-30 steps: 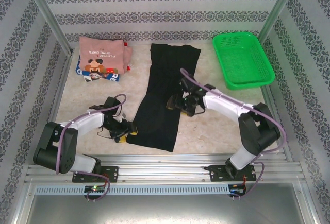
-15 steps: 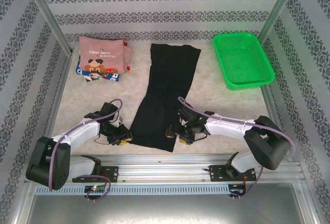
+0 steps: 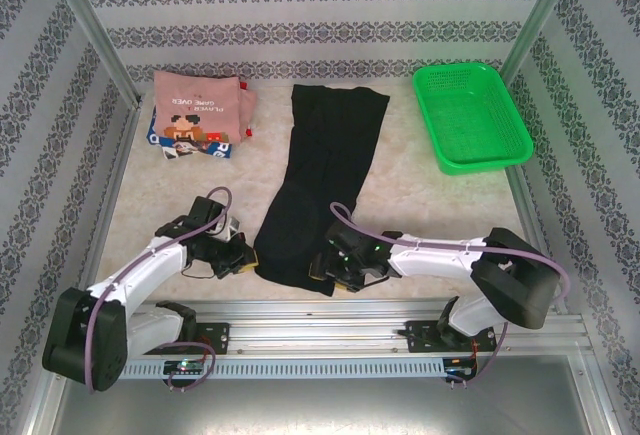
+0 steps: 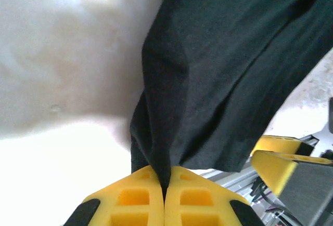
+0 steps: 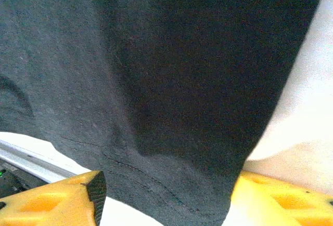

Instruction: Fold and stack the t-shirts

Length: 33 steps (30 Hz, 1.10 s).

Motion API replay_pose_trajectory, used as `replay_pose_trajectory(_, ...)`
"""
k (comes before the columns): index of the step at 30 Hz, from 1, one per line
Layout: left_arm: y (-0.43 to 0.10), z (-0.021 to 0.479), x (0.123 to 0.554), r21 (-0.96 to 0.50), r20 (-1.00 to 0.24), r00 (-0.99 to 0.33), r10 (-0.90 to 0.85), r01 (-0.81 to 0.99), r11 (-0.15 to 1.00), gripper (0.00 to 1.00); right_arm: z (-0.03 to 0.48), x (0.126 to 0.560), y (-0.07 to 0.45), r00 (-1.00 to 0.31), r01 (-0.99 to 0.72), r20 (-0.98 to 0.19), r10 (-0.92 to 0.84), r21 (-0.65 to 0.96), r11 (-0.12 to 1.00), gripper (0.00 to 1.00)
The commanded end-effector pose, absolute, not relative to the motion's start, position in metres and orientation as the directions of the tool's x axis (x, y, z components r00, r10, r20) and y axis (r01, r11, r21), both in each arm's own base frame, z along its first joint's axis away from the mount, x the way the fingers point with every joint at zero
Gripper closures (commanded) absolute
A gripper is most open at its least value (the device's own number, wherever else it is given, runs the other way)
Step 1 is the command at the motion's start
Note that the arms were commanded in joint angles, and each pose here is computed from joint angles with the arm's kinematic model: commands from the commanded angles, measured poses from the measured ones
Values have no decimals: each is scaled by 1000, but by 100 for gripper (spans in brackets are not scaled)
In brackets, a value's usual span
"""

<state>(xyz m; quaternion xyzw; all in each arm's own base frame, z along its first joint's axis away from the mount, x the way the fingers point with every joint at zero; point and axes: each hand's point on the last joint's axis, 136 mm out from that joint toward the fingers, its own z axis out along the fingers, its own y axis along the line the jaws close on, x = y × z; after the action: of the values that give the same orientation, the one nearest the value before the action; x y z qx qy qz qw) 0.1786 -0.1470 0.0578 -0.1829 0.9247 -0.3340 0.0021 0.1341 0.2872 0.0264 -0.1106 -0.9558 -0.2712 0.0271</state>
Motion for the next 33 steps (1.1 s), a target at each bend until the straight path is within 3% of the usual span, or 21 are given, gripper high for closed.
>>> replay_pose_trajectory(1,-152,57,168,-637,143,-936,-323,-337,693,98,14,122,269,-960,278,130,246,419,864,36)
replay_pose_trajectory(14,-153,57,167,-654,133,-937,-324,-329,681,98,18,108,260,-968,248,126,217,335,909,43)
replay_pose_trajectory(30,-154,57,161,-663,143,-938,-315,-327,673,98,18,136,287,-970,241,103,218,391,888,62)
replay_pose_trajectory(33,-155,59,162,-670,141,-940,-310,-321,669,98,20,140,288,-972,235,106,210,389,891,71)
